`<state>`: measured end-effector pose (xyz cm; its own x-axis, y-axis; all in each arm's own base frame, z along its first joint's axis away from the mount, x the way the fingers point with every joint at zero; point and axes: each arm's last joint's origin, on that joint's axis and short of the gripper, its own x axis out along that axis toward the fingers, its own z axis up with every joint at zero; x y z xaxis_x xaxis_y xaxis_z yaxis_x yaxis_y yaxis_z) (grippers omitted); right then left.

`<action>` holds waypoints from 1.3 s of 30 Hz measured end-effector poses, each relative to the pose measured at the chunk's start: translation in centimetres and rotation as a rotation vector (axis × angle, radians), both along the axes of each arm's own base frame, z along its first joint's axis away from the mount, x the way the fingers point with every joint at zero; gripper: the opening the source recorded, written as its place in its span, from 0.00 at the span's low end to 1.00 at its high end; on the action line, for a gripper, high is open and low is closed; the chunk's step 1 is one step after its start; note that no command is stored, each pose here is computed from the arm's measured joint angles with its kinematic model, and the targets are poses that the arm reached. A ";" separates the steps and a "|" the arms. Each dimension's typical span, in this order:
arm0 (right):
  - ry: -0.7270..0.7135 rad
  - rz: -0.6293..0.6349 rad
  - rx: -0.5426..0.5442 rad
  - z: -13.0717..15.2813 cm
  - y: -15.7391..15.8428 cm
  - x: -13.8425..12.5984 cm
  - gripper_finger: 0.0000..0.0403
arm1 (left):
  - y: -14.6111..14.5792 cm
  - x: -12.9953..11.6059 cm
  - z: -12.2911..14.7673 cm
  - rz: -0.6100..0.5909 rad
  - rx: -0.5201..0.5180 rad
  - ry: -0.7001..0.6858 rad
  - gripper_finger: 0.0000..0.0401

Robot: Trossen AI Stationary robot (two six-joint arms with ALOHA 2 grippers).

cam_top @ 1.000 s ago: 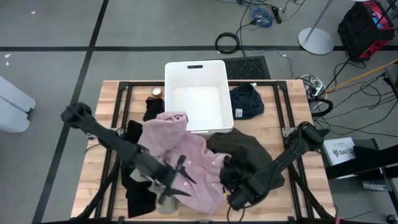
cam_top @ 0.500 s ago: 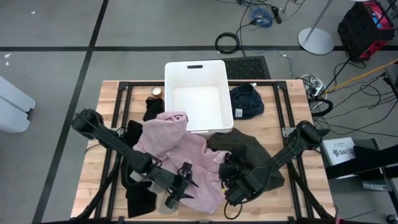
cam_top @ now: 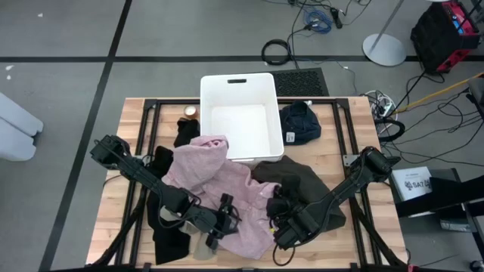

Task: Fold laundry
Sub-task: Put the pink polo into the white laundry bin

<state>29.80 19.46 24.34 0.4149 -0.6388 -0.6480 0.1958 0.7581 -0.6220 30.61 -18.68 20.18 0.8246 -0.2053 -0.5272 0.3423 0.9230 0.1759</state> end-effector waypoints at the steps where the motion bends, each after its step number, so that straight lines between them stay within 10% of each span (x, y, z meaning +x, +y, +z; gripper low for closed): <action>1: 0.001 0.000 -0.001 0.0 0.0 0.0 0.26 | 0.0 0.0 0.0 0.010 0.004 -0.006 0.40; 7: 0.012 0.009 -0.008 0.2 -0.1 -0.2 0.26 | 0.1 0.0 0.0 0.021 0.010 -0.011 0.04; 14: 0.011 0.151 -0.006 4.4 0.5 -0.6 0.26 | 0.0 -0.3 2.7 0.010 -0.033 -0.070 0.01; 25: -0.076 0.311 0.240 12.7 1.1 -1.4 0.26 | 2.0 -6.2 16.9 0.002 -0.139 -0.255 0.01; 39: -0.090 0.259 0.253 8.4 2.0 -1.3 0.26 | 6.9 -12.6 24.1 0.122 -0.306 -0.498 0.01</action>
<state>28.54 21.46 32.77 0.6042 -0.3295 -0.7255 0.0224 0.9172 -0.3979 18.03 -11.74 44.24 0.9845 -0.1754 -0.0027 0.1754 0.9845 0.0080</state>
